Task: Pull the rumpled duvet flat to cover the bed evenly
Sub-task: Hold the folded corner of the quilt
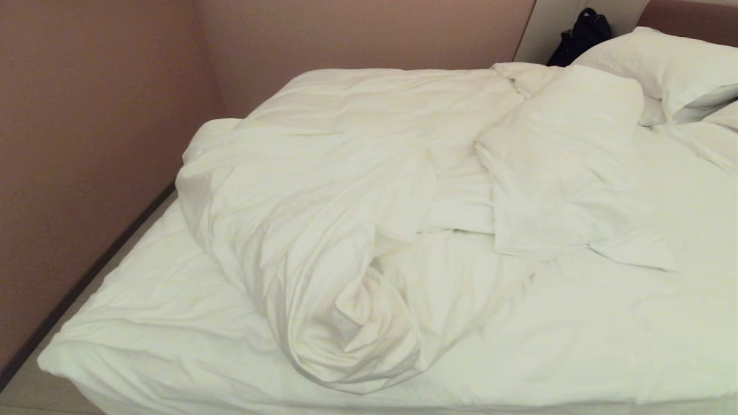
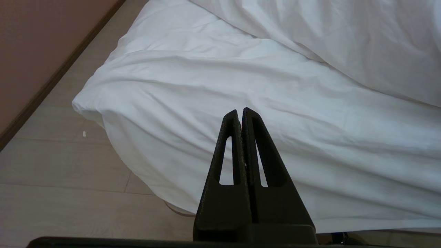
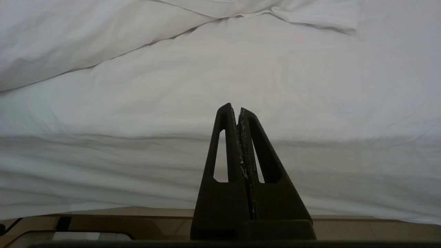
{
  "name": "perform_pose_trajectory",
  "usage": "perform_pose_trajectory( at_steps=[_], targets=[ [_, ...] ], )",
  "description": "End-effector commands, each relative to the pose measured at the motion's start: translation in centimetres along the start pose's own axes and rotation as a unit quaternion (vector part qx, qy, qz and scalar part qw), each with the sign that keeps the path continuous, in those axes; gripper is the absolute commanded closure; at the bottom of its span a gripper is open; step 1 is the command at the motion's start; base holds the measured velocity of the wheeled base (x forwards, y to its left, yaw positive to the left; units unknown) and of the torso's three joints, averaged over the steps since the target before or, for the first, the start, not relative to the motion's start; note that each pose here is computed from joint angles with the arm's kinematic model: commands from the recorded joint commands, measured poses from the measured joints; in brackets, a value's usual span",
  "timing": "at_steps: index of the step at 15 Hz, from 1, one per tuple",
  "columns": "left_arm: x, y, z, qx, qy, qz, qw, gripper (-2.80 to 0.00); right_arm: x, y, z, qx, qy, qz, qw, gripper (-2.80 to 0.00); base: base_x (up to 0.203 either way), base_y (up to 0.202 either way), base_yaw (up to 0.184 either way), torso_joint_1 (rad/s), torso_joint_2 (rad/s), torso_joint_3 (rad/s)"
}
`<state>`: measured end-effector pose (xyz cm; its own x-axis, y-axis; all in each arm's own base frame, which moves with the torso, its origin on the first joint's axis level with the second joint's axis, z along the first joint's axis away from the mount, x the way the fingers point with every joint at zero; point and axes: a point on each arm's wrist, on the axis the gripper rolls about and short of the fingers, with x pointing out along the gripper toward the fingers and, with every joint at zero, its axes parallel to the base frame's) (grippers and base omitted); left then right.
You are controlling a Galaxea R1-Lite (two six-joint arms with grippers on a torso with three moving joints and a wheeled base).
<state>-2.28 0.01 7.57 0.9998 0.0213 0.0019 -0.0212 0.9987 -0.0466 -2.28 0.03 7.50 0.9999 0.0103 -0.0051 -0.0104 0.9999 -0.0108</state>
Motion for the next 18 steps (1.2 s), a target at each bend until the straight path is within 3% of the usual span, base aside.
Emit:
perform_pose_trajectory(
  at_steps=[1, 15, 18],
  targets=[
    [0.0, 0.0, -0.01, -0.002, 0.0, 0.0, 1.0, 0.0, 0.0, 0.0, 0.0, 0.0, 0.0, 0.0, 1.0, 0.0, 0.0, 0.0, 0.0, 0.0, 0.0, 0.0],
    [0.0, 0.0, -0.02, -0.004, 0.001, 0.001, 1.0, 0.0, 0.0, 0.0, 0.0, 0.0, 0.0, 0.0, 1.0, 0.0, 0.0, 0.0, 0.0, 0.0, 0.0, 0.0],
    [0.0, 0.0, -0.07, 0.015, 0.004, 0.001, 0.9999, 0.0, 0.0, 0.0, 0.0, 0.0, 0.0, 0.0, 1.0, 0.0, 0.0, 0.0, 0.0, 0.0, 0.0, 0.0]
  ],
)
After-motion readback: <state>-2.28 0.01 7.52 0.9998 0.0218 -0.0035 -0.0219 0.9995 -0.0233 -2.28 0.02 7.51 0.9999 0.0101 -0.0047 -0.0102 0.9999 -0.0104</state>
